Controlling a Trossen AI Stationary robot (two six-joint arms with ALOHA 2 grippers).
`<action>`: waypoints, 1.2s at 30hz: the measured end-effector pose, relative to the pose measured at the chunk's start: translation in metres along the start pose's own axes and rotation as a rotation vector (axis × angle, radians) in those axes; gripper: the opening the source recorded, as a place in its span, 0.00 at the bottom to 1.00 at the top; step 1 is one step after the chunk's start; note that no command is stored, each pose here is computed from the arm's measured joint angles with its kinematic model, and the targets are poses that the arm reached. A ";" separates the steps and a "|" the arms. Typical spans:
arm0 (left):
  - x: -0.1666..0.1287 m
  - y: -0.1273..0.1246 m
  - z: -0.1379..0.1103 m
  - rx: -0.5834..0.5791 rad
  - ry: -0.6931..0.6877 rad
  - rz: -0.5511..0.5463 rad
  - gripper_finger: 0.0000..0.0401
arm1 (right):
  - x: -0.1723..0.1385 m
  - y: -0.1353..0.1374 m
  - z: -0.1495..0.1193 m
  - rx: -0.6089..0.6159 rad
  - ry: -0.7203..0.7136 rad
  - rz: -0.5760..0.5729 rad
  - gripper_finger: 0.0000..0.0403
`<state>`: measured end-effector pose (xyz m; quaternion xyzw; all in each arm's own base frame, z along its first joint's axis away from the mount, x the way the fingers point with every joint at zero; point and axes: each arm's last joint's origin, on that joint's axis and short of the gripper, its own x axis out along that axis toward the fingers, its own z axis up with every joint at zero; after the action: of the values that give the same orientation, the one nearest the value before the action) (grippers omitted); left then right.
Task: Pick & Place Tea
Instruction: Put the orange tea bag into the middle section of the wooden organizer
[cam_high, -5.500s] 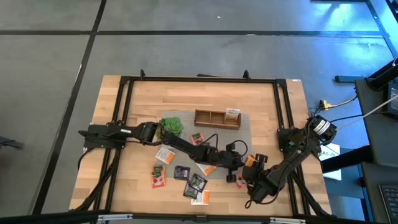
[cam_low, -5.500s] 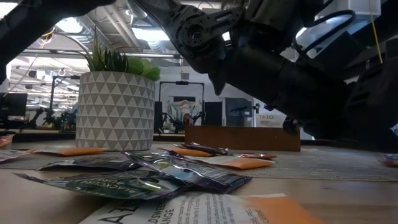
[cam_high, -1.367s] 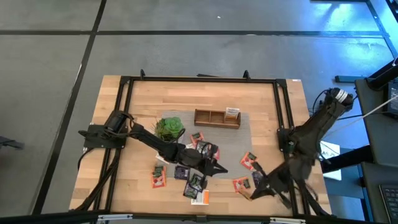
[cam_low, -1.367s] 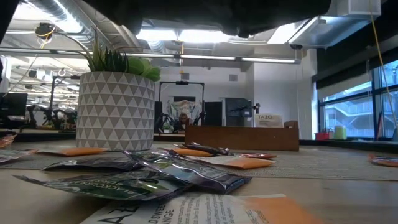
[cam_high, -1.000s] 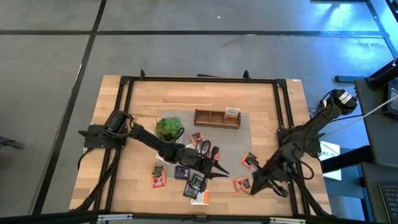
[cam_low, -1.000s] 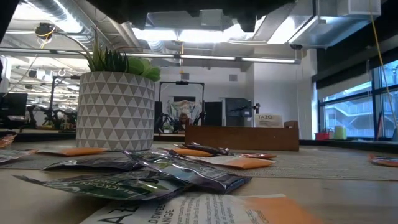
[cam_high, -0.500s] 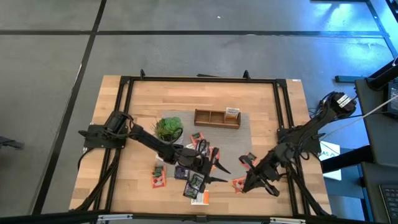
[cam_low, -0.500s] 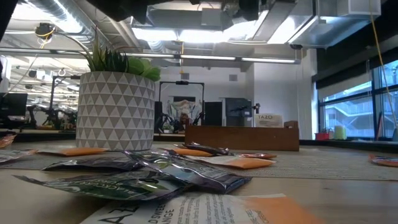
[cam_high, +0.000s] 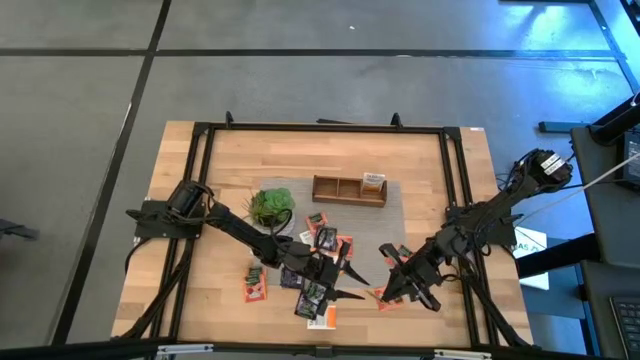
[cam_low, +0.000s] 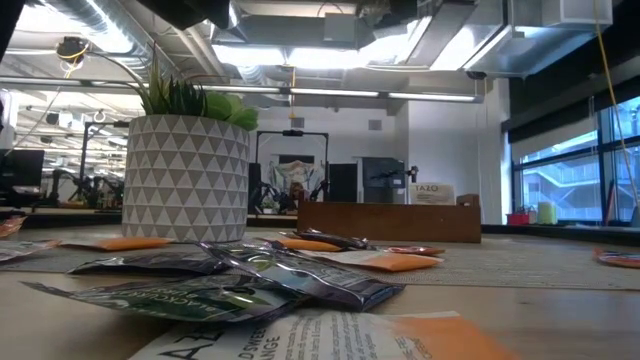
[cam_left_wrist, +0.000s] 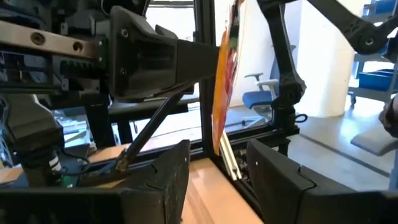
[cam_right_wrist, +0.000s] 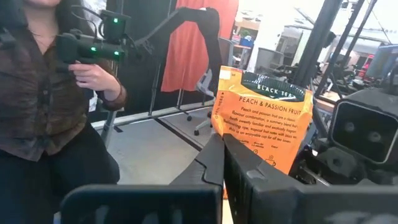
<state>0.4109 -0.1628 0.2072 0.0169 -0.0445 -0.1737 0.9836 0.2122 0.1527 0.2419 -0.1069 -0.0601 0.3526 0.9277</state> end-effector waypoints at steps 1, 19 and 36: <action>0.000 0.000 0.000 -0.009 -0.004 0.000 0.39 | 0.001 0.000 -0.001 0.001 0.004 0.002 0.02; 0.000 -0.001 0.007 -0.015 -0.079 -0.048 0.24 | 0.006 0.000 -0.012 0.032 0.068 -0.080 0.02; 0.000 0.001 0.002 0.022 -0.020 -0.038 0.03 | -0.006 0.000 -0.008 0.302 0.148 -0.092 0.35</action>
<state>0.4112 -0.1618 0.2089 0.0270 -0.0562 -0.1918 0.9794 0.2095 0.1476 0.2339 0.0107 0.0572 0.3061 0.9502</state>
